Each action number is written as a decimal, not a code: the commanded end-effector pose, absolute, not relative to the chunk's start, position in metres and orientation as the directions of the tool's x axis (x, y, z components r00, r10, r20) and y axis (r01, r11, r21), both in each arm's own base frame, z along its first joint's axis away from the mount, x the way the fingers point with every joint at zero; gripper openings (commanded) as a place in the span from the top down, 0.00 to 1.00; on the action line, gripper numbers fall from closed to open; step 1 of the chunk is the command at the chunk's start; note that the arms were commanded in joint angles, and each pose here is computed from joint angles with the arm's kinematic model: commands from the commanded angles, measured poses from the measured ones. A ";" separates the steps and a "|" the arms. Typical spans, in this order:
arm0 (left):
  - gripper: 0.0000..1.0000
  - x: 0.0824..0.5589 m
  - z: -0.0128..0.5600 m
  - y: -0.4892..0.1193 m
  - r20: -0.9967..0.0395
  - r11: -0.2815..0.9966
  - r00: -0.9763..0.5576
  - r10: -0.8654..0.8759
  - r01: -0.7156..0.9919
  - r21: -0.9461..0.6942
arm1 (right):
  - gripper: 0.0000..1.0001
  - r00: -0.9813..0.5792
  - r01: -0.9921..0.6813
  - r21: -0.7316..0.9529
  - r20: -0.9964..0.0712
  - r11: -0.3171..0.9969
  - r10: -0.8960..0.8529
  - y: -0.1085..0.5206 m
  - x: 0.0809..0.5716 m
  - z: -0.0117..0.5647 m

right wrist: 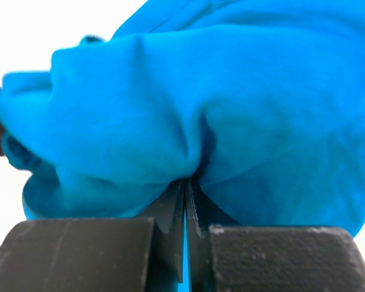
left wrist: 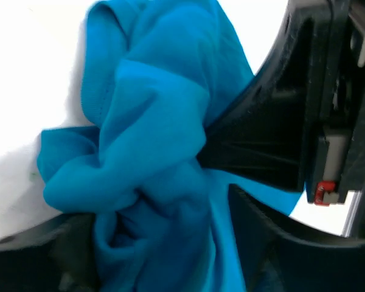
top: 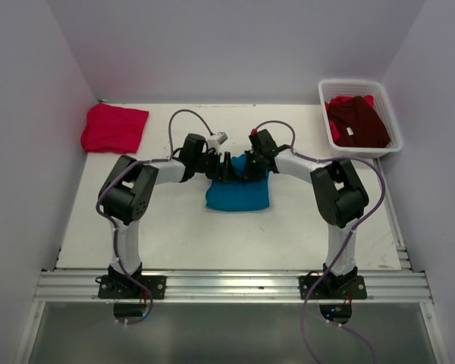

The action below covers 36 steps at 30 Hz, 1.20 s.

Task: Fold and stack the t-shirts
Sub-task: Neatly place the folded tshirt to the corner

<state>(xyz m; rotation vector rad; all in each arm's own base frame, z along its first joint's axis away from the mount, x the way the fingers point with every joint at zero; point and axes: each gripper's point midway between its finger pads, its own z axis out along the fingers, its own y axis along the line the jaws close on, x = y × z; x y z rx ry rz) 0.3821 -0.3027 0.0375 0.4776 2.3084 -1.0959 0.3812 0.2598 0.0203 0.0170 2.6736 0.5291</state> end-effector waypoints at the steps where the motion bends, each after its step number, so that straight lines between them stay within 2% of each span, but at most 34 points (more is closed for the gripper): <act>1: 0.30 0.335 0.001 -0.298 -0.444 0.589 -0.887 0.126 0.427 -0.686 | 1.00 -0.957 -0.036 0.251 -0.288 0.967 0.039 0.237 0.354 -0.021; 3: 0.37 0.332 -0.001 -0.299 -0.427 0.578 -0.897 0.115 0.410 -0.706 | 1.00 -0.957 -0.035 0.252 -0.288 0.967 0.040 0.237 0.354 -0.021; 4: 0.48 0.334 -0.001 -0.300 -0.434 0.578 -0.895 0.106 0.411 -0.705 | 1.00 -0.957 -0.035 0.252 -0.286 0.967 0.040 0.237 0.354 -0.021; 6: 0.57 0.334 -0.005 -0.299 -0.432 0.587 -0.897 0.095 0.401 -0.703 | 1.00 -0.958 -0.036 0.252 -0.284 0.967 0.038 0.237 0.352 -0.021; 7: 0.67 0.336 -0.005 -0.299 -0.436 0.587 -0.896 0.086 0.400 -0.704 | 1.00 -0.958 -0.036 0.251 -0.286 0.967 0.039 0.236 0.353 -0.021; 9: 0.75 0.336 -0.005 -0.299 -0.432 0.587 -0.899 0.071 0.388 -0.710 | 1.00 -0.958 -0.043 0.254 -0.286 0.966 0.032 0.237 0.352 -0.020; 10: 0.87 0.338 -0.005 -0.300 -0.440 0.587 -0.896 0.065 0.391 -0.709 | 1.00 -0.958 -0.045 0.253 -0.286 0.966 0.031 0.237 0.352 -0.021; 12: 1.00 0.341 -0.007 -0.298 -0.440 0.602 -0.897 0.049 0.378 -0.703 | 1.00 -0.958 -0.051 0.261 -0.287 0.964 0.027 0.238 0.351 -0.019; 17: 1.00 0.344 0.001 -0.294 -0.460 0.610 -0.887 0.034 0.383 -0.693 | 1.00 -0.946 -0.123 0.356 -0.325 0.926 0.000 0.253 0.349 0.002; 21: 1.00 0.351 0.028 -0.286 -0.511 0.619 -0.860 0.009 0.406 -0.673 | 1.00 -0.907 -0.251 0.484 -0.420 0.838 -0.029 0.271 0.339 0.055; 22: 1.00 0.354 0.035 -0.282 -0.526 0.627 -0.850 -0.001 0.409 -0.663 | 0.98 -0.882 -0.303 0.519 -0.471 0.799 -0.029 0.277 0.336 0.088; 23: 1.00 0.359 0.043 -0.278 -0.547 0.642 -0.837 -0.013 0.412 -0.647 | 0.73 -0.870 -0.329 0.528 -0.492 0.783 -0.034 0.277 0.331 0.101; 24: 1.00 0.362 0.061 -0.275 -0.579 0.643 -0.815 -0.023 0.431 -0.633 | 0.58 -0.860 -0.349 0.536 -0.509 0.769 -0.035 0.275 0.325 0.114; 25: 1.00 0.367 0.071 -0.271 -0.597 0.650 -0.801 -0.037 0.434 -0.624 | 0.50 -0.828 -0.386 0.545 -0.561 0.745 -0.019 0.274 0.319 0.143; 27: 1.00 0.377 0.099 -0.264 -0.641 0.665 -0.764 -0.073 0.442 -0.602 | 0.36 -0.815 -0.406 0.550 -0.579 0.730 -0.017 0.267 0.304 0.160; 29: 1.00 0.391 0.128 -0.253 -0.685 0.681 -0.719 -0.115 0.445 -0.581 | 0.29 -0.786 -0.429 0.545 -0.618 0.720 0.000 0.258 0.290 0.182; 31: 1.00 0.402 0.141 -0.242 -0.706 0.712 -0.693 -0.145 0.423 -0.561 | 0.28 -0.767 -0.445 0.538 -0.642 0.716 0.006 0.248 0.275 0.198; 36: 1.00 0.434 0.165 -0.209 -0.735 0.772 -0.641 -0.219 0.347 -0.533 | 0.28 -0.769 -0.431 0.515 -0.640 0.741 -0.002 0.226 0.245 0.193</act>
